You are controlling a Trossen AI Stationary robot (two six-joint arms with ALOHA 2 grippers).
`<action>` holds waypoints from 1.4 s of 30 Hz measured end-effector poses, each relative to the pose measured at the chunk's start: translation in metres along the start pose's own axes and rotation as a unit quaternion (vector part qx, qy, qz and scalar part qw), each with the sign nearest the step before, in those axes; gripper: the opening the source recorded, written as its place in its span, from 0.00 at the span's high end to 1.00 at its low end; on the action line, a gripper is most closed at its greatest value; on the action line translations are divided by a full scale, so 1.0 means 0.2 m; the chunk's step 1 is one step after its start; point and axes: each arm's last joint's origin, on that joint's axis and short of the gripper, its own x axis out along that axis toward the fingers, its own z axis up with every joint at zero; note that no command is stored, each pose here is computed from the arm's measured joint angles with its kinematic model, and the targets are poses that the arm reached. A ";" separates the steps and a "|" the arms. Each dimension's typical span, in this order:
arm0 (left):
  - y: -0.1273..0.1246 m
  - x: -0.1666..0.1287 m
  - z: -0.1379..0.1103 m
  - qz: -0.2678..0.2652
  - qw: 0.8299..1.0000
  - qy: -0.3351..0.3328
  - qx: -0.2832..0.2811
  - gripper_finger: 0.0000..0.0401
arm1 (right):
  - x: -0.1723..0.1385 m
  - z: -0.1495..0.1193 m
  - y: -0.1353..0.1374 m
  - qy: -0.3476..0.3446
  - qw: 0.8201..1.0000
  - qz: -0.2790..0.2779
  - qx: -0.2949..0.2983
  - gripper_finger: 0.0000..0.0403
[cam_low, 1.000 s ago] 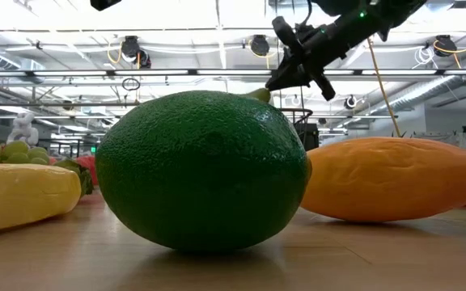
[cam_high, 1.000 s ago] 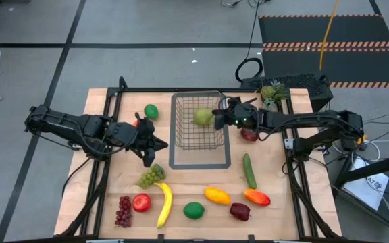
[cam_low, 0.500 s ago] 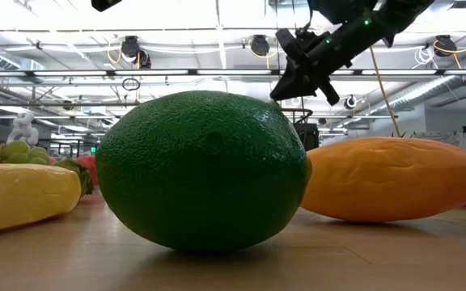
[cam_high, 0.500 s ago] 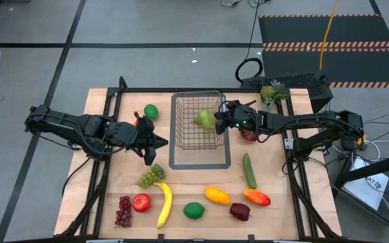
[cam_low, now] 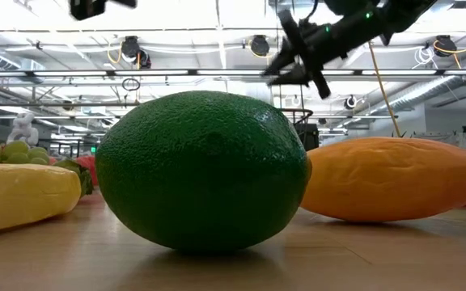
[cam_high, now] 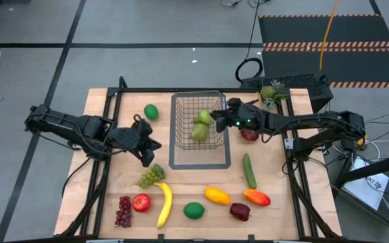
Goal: Build produce basket
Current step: Put the red apple into the gold wire basket
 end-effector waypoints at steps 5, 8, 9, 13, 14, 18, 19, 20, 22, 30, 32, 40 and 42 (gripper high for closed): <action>0.05 -0.02 -0.09 0.063 0.994 0.069 -0.049 0.94 | -0.08 0.03 0.11 -0.032 0.996 0.071 0.036 0.71; 0.04 -0.02 -0.16 0.068 0.989 0.114 -0.064 0.94 | -0.14 0.02 0.17 -0.029 0.994 0.097 0.045 0.71; 0.03 -0.02 -0.18 0.063 0.987 0.129 -0.066 0.94 | -0.16 0.01 0.18 -0.024 0.993 0.103 0.047 0.71; -0.02 -0.03 -0.30 0.033 0.979 0.187 -0.071 0.89 | -0.23 -0.04 0.24 -0.008 0.993 0.107 0.054 0.71; -0.03 -0.04 -0.33 0.031 0.977 0.199 -0.074 0.86 | -0.24 -0.06 0.26 -0.006 0.993 0.104 0.052 0.71; -0.08 -0.04 -0.46 0.017 0.970 0.224 -0.095 0.72 | -0.27 -0.12 0.30 -0.009 0.994 0.095 0.049 0.71; -0.09 -0.05 -0.48 0.008 0.968 0.228 -0.102 0.68 | -0.27 -0.13 0.31 -0.009 0.994 0.093 0.052 0.71; -0.11 -0.05 -0.51 -0.005 0.967 0.230 -0.107 0.65 | -0.27 -0.13 0.31 -0.008 0.994 0.091 0.055 0.71; -0.16 -0.05 -0.57 -0.047 0.966 0.233 -0.101 0.59 | -0.28 -0.15 0.32 -0.005 0.994 0.093 0.055 0.71; -0.37 0.01 -0.87 -0.113 0.964 0.226 0.080 0.54 | -0.28 -0.15 0.33 -0.003 0.994 0.098 0.051 0.71; -0.40 0.04 -0.94 -0.108 0.961 0.226 0.113 0.54 | -0.29 -0.15 0.33 0.002 0.993 0.103 0.049 0.71; -0.41 0.15 -1.03 -0.064 0.958 0.232 0.154 0.54 | -0.31 -0.18 0.35 0.017 0.992 0.120 0.029 0.71; -0.40 0.17 -1.03 -0.047 0.962 0.224 0.147 0.54 | -0.31 -0.18 0.35 0.017 0.992 0.119 0.029 0.71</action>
